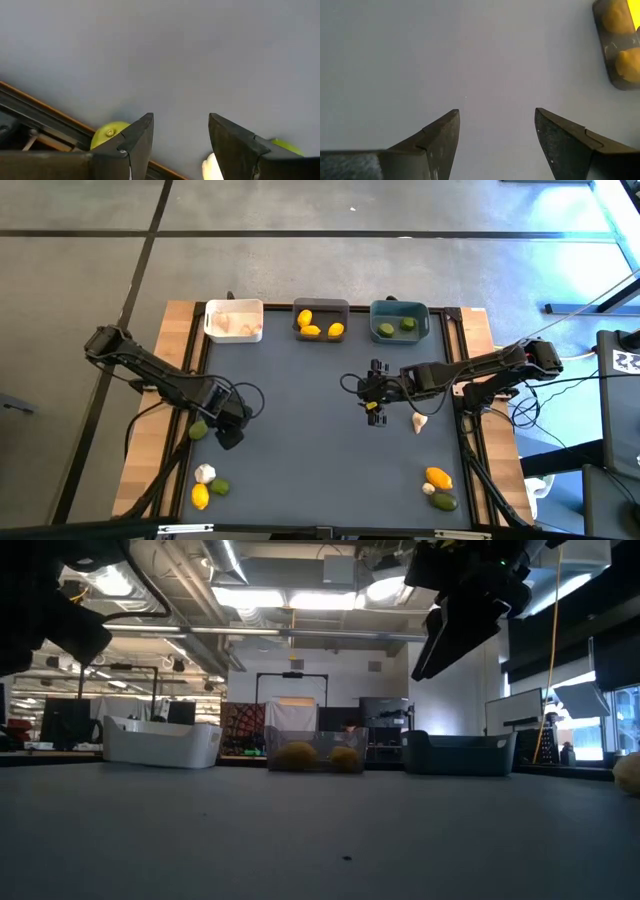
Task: Sort produce into baskets
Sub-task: Put the lime into the blue bin
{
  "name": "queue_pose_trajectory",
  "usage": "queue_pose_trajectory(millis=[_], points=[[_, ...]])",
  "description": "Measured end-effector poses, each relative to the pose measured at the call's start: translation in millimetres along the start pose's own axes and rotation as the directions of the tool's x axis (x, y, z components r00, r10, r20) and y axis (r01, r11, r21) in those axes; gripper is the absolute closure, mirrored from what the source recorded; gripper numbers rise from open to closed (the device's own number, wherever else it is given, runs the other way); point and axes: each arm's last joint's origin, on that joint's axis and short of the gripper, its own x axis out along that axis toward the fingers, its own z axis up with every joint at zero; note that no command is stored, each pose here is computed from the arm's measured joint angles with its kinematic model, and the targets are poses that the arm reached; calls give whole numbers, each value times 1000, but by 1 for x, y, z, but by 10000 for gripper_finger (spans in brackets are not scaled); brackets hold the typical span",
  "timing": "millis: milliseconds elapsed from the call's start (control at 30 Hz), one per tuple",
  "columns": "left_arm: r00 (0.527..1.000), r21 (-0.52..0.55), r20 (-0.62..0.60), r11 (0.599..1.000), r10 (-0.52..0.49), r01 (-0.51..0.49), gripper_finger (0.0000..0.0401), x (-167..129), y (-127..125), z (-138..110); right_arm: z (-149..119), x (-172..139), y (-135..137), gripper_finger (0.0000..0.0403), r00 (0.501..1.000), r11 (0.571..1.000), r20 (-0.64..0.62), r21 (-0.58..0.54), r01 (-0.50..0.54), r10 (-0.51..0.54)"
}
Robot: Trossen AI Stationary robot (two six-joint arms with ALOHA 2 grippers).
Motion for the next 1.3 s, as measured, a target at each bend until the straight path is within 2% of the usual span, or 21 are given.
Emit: queue_pose_trajectory(millis=[233, 400, 600, 700, 967, 1167, 1300], points=[[995, -49, -37, 994, 93, -94, 178, -1, 9, -4, 0, 0, 0, 146, 1000, 1000, 1, 0, 0, 0], [990, -75, -63, 989, 123, -128, 154, -1, 12, -6, 0, 0, 0, 146, 1000, 1000, 0, -1, 0, 0], [982, -120, -131, 981, 134, -150, 159, 1, 13, -7, 0, 0, 0, 146, 1000, 1000, 1, 0, 1, -1], [958, -134, -215, 966, 189, -221, 166, 5, 14, -9, 0, 0, 0, 146, 1000, 1000, 5, 0, 0, 0], [910, -86, -321, 949, 261, -303, 175, 22, 7, -4, 0, 0, 0, 146, 1000, 1000, 4, 0, 0, 0], [879, -62, -356, 931, 316, -360, 175, 33, 4, 0, 0, 0, 0, 146, 1000, 1000, -1, -1, 1, -1], [869, -12, -365, 932, 332, -361, 176, 41, 1, 3, 0, 0, 0, 146, 1000, 1000, -3, -1, 1, -1]])
